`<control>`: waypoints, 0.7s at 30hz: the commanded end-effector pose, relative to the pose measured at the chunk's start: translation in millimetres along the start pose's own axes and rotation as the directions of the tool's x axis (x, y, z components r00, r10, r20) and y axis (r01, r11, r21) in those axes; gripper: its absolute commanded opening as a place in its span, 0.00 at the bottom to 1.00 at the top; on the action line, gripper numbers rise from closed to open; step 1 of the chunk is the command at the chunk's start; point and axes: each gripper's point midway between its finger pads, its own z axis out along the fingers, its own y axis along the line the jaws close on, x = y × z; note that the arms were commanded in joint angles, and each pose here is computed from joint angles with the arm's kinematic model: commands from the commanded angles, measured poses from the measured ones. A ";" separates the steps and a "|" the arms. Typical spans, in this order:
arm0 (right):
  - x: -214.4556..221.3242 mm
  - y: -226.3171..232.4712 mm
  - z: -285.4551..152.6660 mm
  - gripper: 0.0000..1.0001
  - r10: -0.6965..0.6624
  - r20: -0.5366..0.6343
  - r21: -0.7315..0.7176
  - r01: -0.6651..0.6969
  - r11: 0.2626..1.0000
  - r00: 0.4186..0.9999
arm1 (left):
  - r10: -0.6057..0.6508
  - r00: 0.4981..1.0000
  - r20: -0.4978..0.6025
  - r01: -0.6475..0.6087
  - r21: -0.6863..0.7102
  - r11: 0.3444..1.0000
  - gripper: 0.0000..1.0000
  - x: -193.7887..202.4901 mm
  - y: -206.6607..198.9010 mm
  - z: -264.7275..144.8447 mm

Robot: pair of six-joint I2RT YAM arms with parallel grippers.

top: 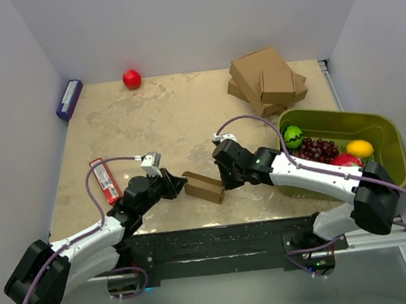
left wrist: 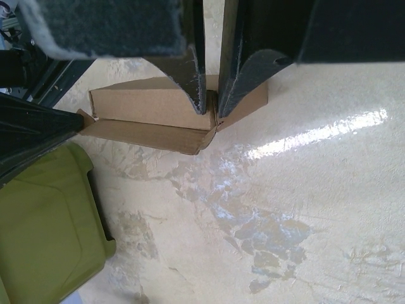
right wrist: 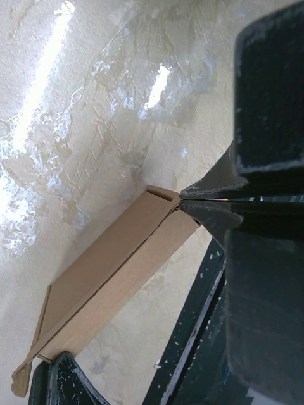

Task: Fold the paper box

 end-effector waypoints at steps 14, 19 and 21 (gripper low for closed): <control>-24.1 24.1 -4.8 0.00 0.167 0.186 -0.062 -0.158 0.985 0.968 | -0.033 0.998 -0.056 0.035 0.040 0.999 0.14 12.8 -19.3 -3.6; -18.4 25.2 -1.5 0.00 0.172 0.189 -0.057 -0.164 0.985 0.967 | -0.033 0.998 -0.052 0.036 0.045 0.998 0.14 11.9 -21.0 -4.1; -17.0 27.0 -1.2 0.00 0.175 0.195 -0.056 -0.167 0.984 0.965 | -0.032 0.998 -0.052 0.035 0.047 0.998 0.14 12.0 -21.7 -4.3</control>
